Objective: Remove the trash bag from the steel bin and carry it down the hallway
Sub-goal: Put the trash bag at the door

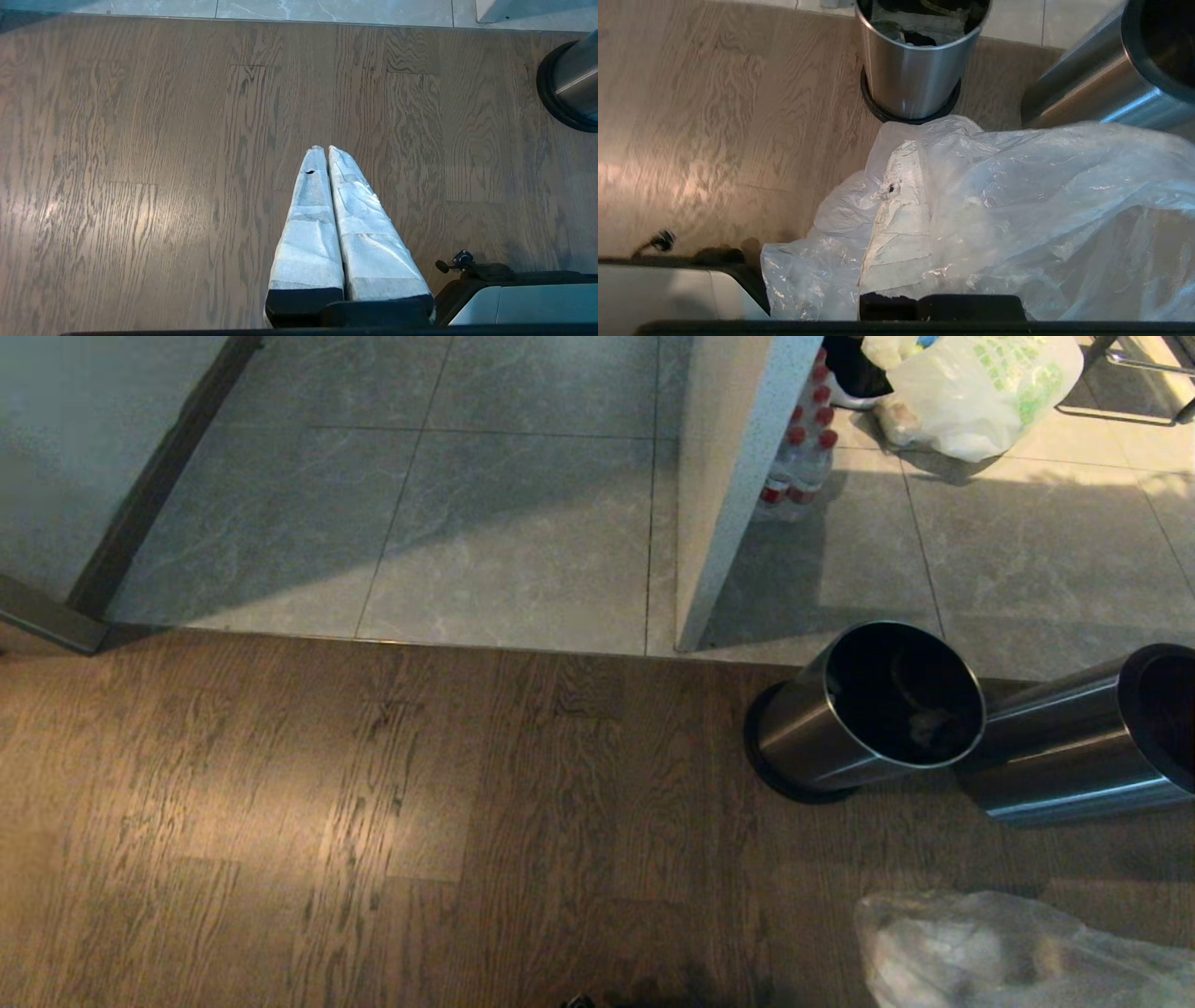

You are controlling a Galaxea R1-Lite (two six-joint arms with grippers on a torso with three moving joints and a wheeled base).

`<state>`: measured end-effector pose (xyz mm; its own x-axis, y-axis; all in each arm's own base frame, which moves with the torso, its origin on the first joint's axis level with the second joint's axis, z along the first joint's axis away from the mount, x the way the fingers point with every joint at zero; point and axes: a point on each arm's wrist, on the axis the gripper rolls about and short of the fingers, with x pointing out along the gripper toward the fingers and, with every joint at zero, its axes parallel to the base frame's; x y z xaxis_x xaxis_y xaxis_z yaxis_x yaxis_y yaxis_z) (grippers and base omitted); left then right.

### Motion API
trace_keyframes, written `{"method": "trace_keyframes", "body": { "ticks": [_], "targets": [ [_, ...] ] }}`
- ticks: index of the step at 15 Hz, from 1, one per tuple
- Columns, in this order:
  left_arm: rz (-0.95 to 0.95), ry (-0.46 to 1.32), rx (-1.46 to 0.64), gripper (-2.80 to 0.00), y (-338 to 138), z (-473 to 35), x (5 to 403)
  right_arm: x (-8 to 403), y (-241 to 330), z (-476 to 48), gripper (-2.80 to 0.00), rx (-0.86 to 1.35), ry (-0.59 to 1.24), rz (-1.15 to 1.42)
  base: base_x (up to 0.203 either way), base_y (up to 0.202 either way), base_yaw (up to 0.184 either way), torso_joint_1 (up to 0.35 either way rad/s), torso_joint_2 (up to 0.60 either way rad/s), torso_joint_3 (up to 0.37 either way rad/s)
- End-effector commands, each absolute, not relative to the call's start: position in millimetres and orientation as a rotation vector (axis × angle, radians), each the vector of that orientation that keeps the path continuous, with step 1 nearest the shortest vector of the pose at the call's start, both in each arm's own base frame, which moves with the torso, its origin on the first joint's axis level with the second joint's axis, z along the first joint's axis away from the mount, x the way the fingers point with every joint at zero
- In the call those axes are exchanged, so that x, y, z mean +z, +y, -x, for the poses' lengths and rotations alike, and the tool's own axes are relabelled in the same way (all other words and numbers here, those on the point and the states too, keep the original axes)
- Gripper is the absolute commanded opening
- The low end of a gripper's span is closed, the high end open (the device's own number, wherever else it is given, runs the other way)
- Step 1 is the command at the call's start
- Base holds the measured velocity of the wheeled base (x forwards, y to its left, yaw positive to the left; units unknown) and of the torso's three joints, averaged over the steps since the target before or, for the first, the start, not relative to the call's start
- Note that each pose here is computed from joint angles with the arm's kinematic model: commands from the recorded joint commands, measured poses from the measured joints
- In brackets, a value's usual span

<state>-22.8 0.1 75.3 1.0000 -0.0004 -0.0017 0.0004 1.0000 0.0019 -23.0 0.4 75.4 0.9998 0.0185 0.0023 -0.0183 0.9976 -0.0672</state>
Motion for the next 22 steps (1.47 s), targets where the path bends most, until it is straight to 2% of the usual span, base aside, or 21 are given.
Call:
{"method": "trace_keyframes", "body": {
  "ticks": [1, 14, 22],
  "targets": [
    [-0.002, 0.002, 0.0, -2.8, 0.1, 22.8, 75.3, 74.7, 0.4, 22.6, -2.8, 0.019, 0.006, 0.047, 0.0, 0.0, 0.0, 0.0, 0.0, 0.0],
    [-0.006, 0.0, 0.0, -2.8, 0.1, 22.8, 75.5, 74.7, 0.3, 22.7, -2.8, 0.014, 0.004, 0.037, 0.0, 0.0, 0.0, 0.0, 0.0, 0.002],
    [-0.002, 0.002, 0.0, -2.8, 0.1, 22.8, 75.3, 74.7, 0.3, 22.7, -2.8, 0.014, 0.004, 0.037, 0.0, 0.0, 0.0, 0.002, 0.0, 0.17]
  ]
}}
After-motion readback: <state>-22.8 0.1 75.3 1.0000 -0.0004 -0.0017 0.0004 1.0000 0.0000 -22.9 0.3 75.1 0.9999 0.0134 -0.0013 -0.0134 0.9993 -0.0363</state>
